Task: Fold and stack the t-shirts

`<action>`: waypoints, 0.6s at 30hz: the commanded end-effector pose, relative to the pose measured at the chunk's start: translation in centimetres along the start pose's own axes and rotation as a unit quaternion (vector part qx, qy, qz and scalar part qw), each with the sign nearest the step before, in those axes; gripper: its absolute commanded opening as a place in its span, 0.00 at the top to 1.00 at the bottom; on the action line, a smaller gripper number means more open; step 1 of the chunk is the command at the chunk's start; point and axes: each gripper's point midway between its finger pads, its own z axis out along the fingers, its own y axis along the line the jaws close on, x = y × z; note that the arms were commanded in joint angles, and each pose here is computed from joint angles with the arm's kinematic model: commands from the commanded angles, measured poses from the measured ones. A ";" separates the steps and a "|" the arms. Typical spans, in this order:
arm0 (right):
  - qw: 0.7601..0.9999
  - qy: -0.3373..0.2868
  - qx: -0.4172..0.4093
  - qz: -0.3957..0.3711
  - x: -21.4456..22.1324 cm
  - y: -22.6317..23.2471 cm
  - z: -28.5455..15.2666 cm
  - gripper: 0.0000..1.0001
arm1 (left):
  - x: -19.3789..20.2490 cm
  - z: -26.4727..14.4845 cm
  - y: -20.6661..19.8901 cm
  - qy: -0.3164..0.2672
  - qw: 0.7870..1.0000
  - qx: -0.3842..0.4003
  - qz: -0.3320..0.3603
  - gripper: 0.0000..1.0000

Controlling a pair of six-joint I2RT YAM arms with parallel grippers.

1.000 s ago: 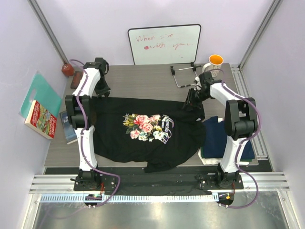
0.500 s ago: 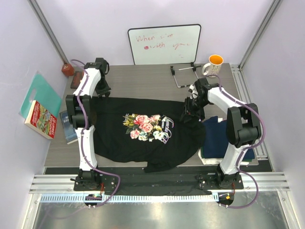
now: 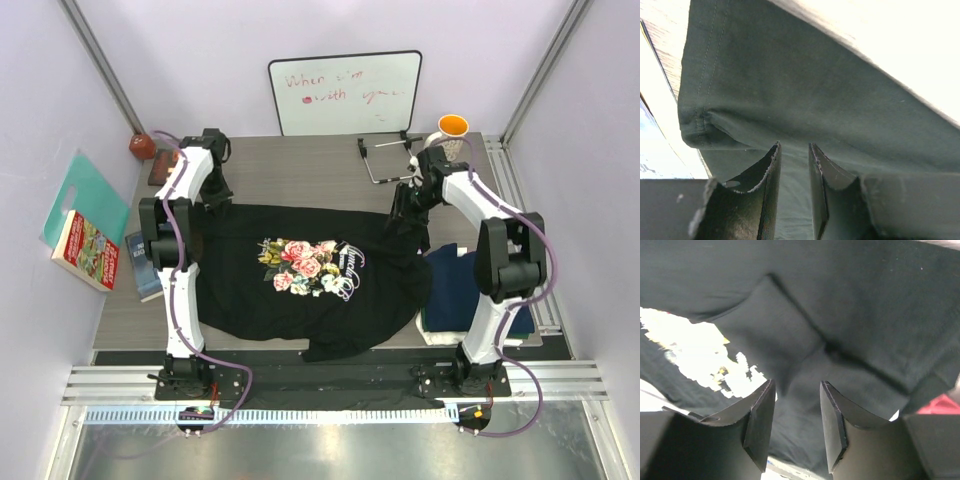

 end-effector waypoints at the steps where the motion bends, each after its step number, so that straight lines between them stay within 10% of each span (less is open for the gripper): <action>1: 1.000 0.016 0.008 -0.009 -0.3 -0.7 2.1 0.53 | -0.7 -2.3 0.7 -0.027 1.000 0.006 0.002 0.72; 18: 0.999 -0.026 0.033 -0.031 -2.7 -1.1 1.0 0.49 | -0.4 -1.4 0.2 -0.015 1.000 0.013 0.007 0.72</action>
